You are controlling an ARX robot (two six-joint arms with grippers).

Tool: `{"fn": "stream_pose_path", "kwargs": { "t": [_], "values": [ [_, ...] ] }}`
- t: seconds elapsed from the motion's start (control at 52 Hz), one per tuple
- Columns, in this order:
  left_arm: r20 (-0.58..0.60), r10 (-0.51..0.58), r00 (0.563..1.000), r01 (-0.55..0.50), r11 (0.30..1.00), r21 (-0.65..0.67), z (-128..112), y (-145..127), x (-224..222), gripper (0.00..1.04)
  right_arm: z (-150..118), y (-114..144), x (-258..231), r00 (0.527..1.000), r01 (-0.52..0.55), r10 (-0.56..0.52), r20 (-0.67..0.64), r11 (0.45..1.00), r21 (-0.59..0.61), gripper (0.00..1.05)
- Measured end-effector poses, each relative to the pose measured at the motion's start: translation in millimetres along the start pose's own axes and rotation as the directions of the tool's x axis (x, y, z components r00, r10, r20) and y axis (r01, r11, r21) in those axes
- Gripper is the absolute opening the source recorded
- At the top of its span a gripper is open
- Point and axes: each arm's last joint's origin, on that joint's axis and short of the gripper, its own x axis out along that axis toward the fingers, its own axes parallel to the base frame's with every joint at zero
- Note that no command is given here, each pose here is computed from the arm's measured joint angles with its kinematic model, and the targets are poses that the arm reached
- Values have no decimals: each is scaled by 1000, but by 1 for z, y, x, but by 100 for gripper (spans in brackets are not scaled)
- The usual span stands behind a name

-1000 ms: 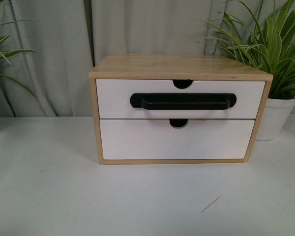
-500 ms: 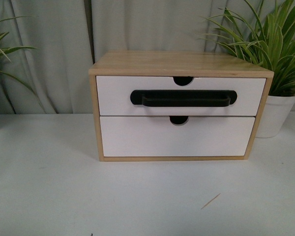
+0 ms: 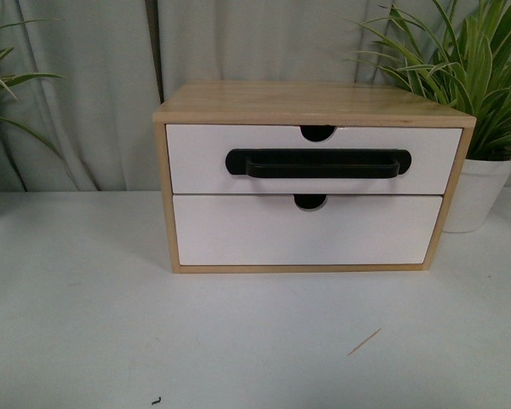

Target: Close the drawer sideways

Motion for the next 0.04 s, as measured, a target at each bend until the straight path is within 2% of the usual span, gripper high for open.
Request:
{"fn": "stream_pose_path", "kwargs": {
  "t": [0.038],
  "values": [
    [0, 0, 1000, 0, 1000, 0, 0, 0, 0, 99, 0, 0, 0, 1000, 0, 0, 0, 1000, 0, 96]
  ]
}}
